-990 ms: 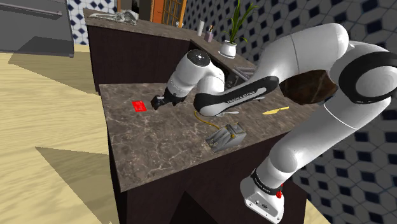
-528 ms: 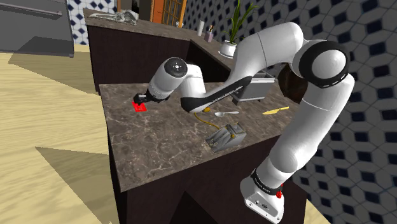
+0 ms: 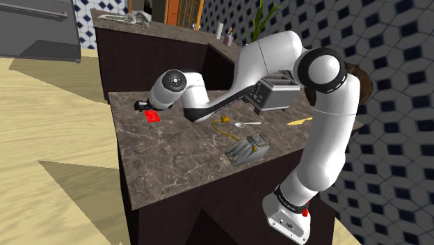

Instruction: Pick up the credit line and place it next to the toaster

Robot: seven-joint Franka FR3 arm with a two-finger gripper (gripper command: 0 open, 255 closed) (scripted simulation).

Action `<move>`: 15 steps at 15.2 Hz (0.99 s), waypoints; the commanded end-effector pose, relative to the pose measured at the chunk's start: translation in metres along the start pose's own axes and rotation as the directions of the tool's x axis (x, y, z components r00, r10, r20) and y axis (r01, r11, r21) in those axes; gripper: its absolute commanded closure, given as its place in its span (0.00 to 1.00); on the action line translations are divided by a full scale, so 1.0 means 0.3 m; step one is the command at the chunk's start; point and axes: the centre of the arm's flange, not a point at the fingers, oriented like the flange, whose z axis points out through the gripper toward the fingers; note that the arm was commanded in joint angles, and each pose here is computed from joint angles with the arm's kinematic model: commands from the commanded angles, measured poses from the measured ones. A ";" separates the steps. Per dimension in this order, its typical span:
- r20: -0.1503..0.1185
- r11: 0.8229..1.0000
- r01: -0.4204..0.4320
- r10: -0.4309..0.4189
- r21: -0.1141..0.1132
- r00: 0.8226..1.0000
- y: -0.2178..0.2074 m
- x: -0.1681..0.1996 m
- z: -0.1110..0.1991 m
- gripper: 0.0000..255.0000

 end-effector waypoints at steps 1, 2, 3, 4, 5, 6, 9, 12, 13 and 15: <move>-0.001 1.000 0.000 0.000 0.000 1.000 0.003 0.000 0.042 0.00; -0.001 1.000 0.000 0.000 0.000 1.000 0.003 0.000 0.060 0.00; -0.001 1.000 0.000 0.000 0.000 1.000 0.003 0.000 0.070 0.00; -0.001 1.000 0.000 0.000 0.000 1.000 0.003 0.000 0.070 0.00; -0.001 1.000 0.000 0.000 0.000 1.000 0.003 0.000 0.070 0.00; -0.001 1.000 0.000 0.000 0.000 1.000 0.003 0.000 0.070 0.00; -0.001 1.000 0.000 0.000 0.000 1.000 0.003 0.000 0.070 0.00; -0.001 1.000 0.000 0.000 0.000 1.000 0.003 0.000 0.070 1.00; -0.001 1.000 0.000 0.000 0.000 1.000 0.003 0.000 0.070 1.00; -0.001 1.000 0.000 0.000 0.000 1.000 0.004 0.000 0.068 1.00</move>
